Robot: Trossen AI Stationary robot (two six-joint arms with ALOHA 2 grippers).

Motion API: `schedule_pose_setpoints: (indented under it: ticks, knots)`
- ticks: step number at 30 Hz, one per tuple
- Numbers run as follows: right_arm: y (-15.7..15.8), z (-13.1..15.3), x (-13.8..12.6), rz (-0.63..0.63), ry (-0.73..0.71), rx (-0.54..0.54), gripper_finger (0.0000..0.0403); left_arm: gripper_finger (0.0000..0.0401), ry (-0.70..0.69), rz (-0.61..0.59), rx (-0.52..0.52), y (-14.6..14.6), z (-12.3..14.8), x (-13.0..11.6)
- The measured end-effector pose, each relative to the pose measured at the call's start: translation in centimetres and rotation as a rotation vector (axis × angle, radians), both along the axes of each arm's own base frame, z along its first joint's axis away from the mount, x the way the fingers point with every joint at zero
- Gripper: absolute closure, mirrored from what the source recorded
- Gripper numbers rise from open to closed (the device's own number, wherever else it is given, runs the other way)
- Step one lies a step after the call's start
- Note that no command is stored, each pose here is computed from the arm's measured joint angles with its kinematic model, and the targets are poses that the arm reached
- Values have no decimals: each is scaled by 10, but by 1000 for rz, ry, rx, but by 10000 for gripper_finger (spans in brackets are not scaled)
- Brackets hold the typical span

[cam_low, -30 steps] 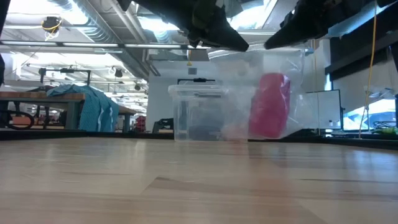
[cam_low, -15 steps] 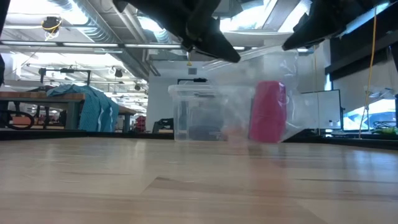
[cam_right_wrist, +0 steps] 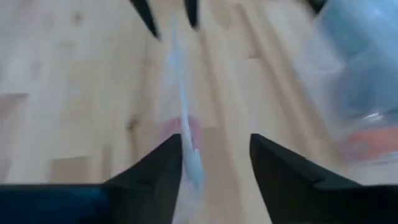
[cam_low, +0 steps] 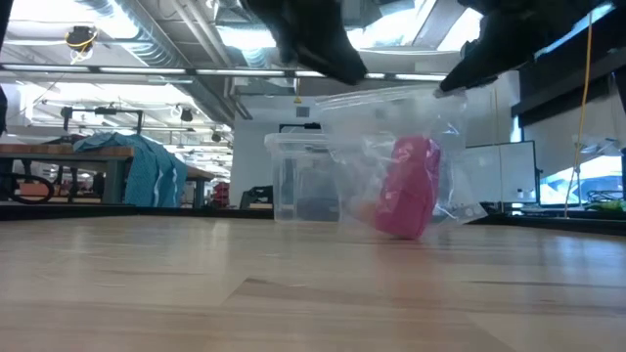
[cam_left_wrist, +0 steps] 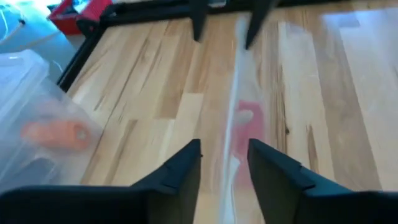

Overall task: Roll bandage
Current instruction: Close the transparent zip lock bag, then open the transparent bin

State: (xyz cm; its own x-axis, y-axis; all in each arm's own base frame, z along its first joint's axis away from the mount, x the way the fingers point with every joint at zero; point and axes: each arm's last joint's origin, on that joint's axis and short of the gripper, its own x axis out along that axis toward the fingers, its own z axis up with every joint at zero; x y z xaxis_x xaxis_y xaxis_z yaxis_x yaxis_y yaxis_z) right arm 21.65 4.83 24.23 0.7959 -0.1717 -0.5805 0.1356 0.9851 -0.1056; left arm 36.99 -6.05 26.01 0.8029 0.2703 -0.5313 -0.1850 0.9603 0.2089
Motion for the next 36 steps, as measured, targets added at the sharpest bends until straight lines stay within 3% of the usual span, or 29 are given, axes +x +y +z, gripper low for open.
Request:
schedule_pose_setpoints:
  ticks: [6, 10, 14, 20, 29, 32, 36]
  knots:
    - [-10, 7, -3, -95, -24, -186, 172, 246, 86, 77, -100, -2, 27, -31]
    - [-26, 7, -2, -168, -12, -194, 166, 250, 78, 166, -75, -5, 28, -49]
    - [-49, 7, 1, -249, -10, -187, 166, 257, 85, 250, -87, -1, 13, -58]
    - [-105, 19, 2, -384, -92, -218, 166, 241, 58, 385, -100, 44, 6, -61]
    - [-202, 50, -32, -544, -267, -7, 166, 194, -57, 623, -114, 166, 37, -91]
    - [-230, 39, -42, -553, -275, 135, 166, 192, -110, 701, -136, 201, 44, -108]
    - [-259, 9, -43, -484, -248, 341, 166, 191, -152, 680, -289, 244, 36, -127]
